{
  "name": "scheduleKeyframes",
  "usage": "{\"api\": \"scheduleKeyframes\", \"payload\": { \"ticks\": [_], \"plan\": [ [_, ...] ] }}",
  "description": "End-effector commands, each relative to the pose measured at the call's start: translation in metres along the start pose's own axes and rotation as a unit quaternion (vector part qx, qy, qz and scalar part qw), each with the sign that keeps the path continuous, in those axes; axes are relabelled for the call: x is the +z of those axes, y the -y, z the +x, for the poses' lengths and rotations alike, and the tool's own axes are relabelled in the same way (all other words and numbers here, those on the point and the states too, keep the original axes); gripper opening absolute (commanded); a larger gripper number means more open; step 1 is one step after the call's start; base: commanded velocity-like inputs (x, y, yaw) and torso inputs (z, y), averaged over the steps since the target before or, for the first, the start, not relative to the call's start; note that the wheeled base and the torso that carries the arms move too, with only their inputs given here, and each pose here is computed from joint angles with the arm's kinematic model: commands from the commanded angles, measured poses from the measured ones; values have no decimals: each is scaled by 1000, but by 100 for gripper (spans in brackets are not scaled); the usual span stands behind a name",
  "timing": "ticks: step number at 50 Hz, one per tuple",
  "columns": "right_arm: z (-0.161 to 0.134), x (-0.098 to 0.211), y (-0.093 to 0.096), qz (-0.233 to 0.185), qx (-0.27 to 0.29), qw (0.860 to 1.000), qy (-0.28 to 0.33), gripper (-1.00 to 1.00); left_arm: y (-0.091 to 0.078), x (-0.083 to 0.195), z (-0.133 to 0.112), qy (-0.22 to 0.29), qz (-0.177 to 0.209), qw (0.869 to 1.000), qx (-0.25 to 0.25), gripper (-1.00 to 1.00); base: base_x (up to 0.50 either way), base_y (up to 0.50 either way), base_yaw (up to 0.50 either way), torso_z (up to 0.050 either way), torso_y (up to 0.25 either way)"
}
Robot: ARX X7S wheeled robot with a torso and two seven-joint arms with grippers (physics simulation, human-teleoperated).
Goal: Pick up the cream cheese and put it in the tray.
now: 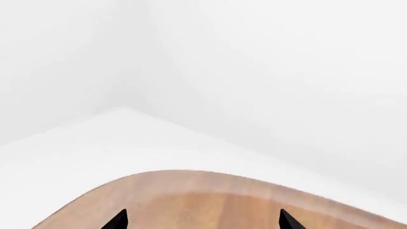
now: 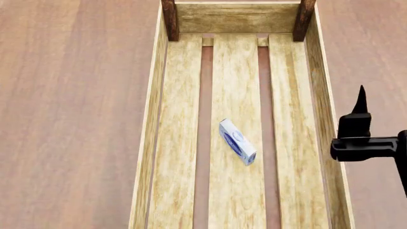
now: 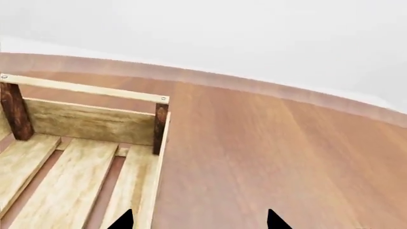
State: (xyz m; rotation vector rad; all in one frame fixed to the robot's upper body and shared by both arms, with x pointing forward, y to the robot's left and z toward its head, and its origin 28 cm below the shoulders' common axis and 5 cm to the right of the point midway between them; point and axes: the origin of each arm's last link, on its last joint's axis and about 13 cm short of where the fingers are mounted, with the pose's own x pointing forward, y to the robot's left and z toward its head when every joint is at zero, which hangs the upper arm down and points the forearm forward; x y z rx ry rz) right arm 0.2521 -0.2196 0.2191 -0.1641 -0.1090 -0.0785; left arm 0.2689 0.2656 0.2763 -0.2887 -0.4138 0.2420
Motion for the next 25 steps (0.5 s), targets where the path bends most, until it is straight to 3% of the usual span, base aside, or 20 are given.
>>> {"api": "scheduleKeyframes", "payload": {
  "ticks": [1,7,10,11,12,13,16,25],
  "plan": [
    [-6,6,6,45,-47,997,42,100,0,29,8,6,-96,995,-15,100,0,0,0,0,0],
    [-8,5,4,44,-38,997,43,100,-12,54,14,59,-250,965,44,100,0,0,0,0,0],
    [-10,7,4,45,-33,997,48,100,-15,66,18,74,-287,952,75,100,0,0,0,0,0],
    [-11,8,2,43,-32,997,51,100,-19,75,20,82,-321,939,88,100,0,0,0,0,0],
    [-11,8,2,43,-32,997,51,100,-19,75,20,82,-321,939,88,100,0,0,0,0,0],
    [-13,8,1,45,-28,997,56,100,-23,84,21,95,-337,931,107,100,0,0,0,0,0],
    [-17,7,-2,42,-24,997,63,100,-28,98,22,120,-332,925,137,100,0,0,0,0,0],
    [-31,-6,-10,52,-8,995,83,100,-56,162,-7,198,-381,880,202,100,0,0,0,0,0]
  ]
}}
